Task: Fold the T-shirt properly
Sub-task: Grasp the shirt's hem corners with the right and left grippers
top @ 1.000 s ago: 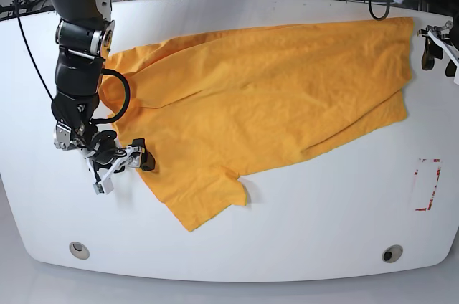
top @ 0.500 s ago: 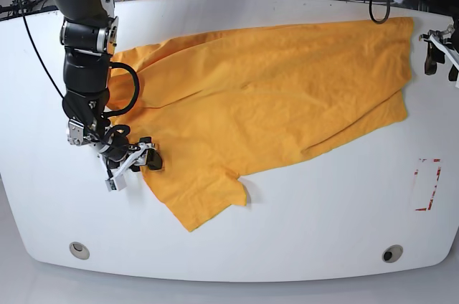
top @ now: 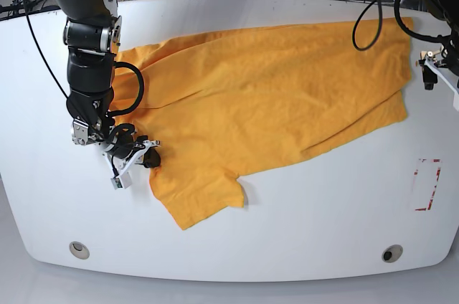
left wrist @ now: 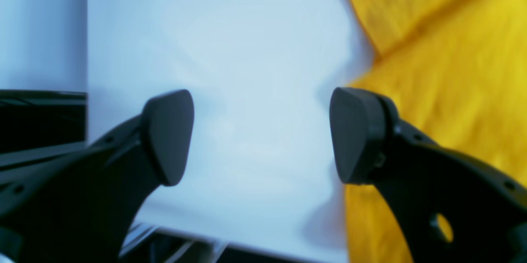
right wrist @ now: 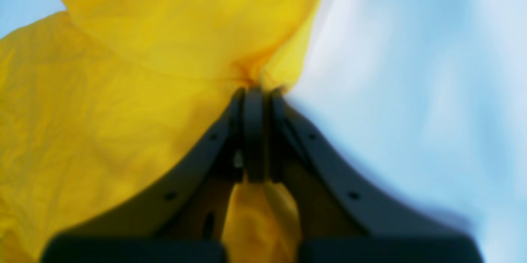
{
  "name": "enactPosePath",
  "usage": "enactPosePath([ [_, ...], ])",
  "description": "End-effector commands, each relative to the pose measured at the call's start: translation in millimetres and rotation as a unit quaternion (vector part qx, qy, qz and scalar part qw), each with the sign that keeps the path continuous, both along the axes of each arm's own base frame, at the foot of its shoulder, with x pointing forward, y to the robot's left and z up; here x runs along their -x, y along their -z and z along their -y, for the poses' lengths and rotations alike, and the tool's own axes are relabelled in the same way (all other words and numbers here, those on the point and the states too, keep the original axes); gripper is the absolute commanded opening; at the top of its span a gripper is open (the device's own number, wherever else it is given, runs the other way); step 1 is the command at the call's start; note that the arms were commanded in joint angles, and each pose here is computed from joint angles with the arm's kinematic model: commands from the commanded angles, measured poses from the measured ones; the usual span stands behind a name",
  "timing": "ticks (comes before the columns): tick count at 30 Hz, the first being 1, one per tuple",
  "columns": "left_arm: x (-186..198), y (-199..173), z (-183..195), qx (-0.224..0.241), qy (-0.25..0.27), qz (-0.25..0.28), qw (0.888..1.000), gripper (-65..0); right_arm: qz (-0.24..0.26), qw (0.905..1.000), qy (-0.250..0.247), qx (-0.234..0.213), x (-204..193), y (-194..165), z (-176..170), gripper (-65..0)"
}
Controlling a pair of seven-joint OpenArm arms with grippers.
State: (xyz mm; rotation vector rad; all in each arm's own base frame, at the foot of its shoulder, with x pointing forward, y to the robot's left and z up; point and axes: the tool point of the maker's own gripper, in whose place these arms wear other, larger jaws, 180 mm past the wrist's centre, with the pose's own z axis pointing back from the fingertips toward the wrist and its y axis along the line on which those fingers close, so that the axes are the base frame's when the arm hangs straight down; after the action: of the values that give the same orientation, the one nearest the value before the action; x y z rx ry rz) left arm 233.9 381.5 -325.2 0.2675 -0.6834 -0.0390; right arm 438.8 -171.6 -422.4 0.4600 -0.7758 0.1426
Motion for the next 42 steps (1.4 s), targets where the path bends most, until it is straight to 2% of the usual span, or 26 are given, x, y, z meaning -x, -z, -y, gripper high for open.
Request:
enactPosePath([
  [1,-9.6,3.8,-6.3,0.011,-0.009,-0.002,1.000,-16.4,0.025,0.9997,0.004,0.002,-14.4,-18.2,7.2,-65.0],
  [13,-43.7,48.0,4.4,0.124,-0.030,-0.015,0.992,-16.4,0.024,0.9997,0.004,0.002,-13.8,-17.5,7.2,-65.0],
  [22,-60.5,71.4,19.0,0.185,-0.035,-0.028,0.982,-16.5,0.025,0.9997,0.005,0.001,-13.9,-17.7,7.1,-65.0],
  [30,-66.6,96.7,37.0,0.241,-0.038,-0.052,0.968,-18.1,0.024,0.9997,0.005,0.001,-13.3,-17.0,7.1,-65.0],
  [35,-70.2,106.1,52.0,0.248,-0.017,-0.074,0.966,-27.4,0.023,0.9997,0.005,0.001,-12.6,-16.3,7.1,-65.0],
  [40,-64.1,114.4,64.6,0.239,0.007,-0.117,0.964,-28.1,0.023,0.9997,0.005,0.001,-12.6,-16.3,7.1,-65.0],
  [42,-63.4,113.5,63.8,0.238,0.007,-0.119,0.964,-28.1,0.023,0.9997,0.005,0.001,-12.6,-16.3,7.1,-65.0],
])
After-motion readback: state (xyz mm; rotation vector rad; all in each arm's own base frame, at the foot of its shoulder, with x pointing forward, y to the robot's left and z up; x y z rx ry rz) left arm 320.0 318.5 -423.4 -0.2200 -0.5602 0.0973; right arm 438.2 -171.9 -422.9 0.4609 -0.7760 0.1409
